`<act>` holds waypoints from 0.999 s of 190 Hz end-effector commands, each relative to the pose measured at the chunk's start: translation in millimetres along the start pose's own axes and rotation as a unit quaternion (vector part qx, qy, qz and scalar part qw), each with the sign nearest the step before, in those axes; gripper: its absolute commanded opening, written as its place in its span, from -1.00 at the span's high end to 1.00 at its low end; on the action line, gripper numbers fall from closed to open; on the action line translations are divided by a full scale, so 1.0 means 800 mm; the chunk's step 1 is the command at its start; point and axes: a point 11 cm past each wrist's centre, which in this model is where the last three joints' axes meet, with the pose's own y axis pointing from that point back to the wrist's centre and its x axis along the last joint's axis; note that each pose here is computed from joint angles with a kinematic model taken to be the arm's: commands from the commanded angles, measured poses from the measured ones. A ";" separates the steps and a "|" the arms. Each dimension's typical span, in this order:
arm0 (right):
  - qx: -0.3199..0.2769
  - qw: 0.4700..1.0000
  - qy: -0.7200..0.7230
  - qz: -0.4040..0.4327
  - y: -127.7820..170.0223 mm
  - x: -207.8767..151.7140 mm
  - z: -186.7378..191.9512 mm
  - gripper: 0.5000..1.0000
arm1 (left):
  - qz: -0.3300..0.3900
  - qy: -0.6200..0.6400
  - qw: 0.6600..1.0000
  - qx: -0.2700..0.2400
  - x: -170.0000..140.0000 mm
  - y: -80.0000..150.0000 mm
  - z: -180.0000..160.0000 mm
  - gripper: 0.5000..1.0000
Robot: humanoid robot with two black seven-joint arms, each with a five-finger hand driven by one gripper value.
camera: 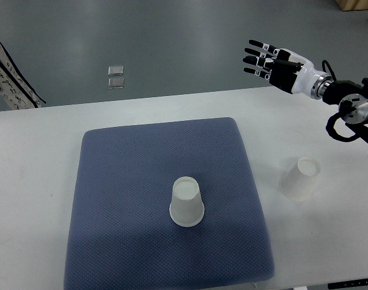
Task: Stack paper cups
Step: 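Move the right hand down toward the loose white paper cup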
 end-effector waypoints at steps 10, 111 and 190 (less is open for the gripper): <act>0.002 1.000 -0.001 -0.002 0.000 -0.001 -0.001 -0.70 | 0.000 0.000 1.000 0.000 0.000 0.000 -0.001 -1.00; -0.012 0.999 -0.026 -0.044 0.009 -0.004 0.022 -0.70 | -0.006 -0.002 1.000 -0.008 -0.005 0.000 0.010 -1.00; -0.021 0.996 -0.067 -0.057 0.008 -0.015 0.066 -0.70 | -0.006 -0.003 1.000 -0.008 -0.006 0.000 0.010 -1.00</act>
